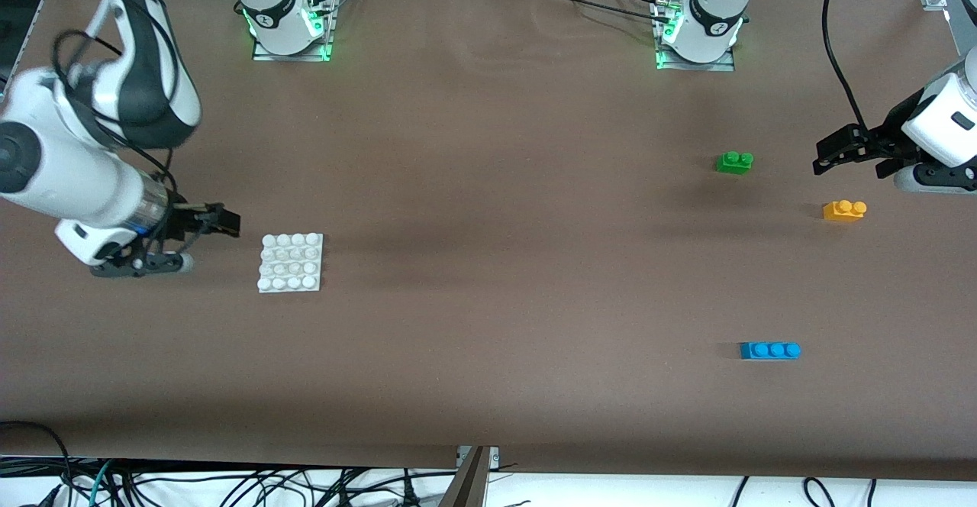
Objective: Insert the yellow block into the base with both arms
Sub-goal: 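Reach the right gripper down to the white base plate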
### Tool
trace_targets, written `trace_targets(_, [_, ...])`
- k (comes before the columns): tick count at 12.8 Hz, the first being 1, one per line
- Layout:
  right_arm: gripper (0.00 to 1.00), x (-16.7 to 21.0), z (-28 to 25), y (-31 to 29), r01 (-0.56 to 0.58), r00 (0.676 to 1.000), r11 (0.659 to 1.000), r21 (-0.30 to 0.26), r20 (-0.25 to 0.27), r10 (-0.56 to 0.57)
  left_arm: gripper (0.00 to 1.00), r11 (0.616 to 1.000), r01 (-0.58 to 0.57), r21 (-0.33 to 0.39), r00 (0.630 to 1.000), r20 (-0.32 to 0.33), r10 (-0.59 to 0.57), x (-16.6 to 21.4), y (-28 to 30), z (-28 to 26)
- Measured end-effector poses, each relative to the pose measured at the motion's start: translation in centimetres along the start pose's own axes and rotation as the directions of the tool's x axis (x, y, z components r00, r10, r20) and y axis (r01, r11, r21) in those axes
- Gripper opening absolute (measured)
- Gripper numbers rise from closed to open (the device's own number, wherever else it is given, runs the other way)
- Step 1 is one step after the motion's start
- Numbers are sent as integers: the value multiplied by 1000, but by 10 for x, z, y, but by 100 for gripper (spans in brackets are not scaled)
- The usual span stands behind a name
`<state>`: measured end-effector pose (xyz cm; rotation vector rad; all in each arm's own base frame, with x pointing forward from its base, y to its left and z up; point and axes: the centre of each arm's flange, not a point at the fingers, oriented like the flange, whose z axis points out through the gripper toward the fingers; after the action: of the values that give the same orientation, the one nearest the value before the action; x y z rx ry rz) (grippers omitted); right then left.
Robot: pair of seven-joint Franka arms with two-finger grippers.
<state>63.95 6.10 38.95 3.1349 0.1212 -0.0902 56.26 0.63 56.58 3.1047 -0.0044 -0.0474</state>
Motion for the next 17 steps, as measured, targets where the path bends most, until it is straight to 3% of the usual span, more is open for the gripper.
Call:
trace_targets(3, [100, -12, 78, 3, -13, 997, 1000, 6, -70, 14, 100, 1000, 0, 0, 1000, 0, 0, 0, 0, 0])
trace_targets(6, [100, -24, 123, 5, -52, 995, 998, 41, -86, 56, 100, 1000, 0, 0, 1000, 0, 0, 0, 0, 0])
trace_targets(17, [100, -17, 190, 28, -131, 983, 989, 69, -120, 138, 100, 1000, 0, 0, 1000, 0, 0, 0, 0, 0])
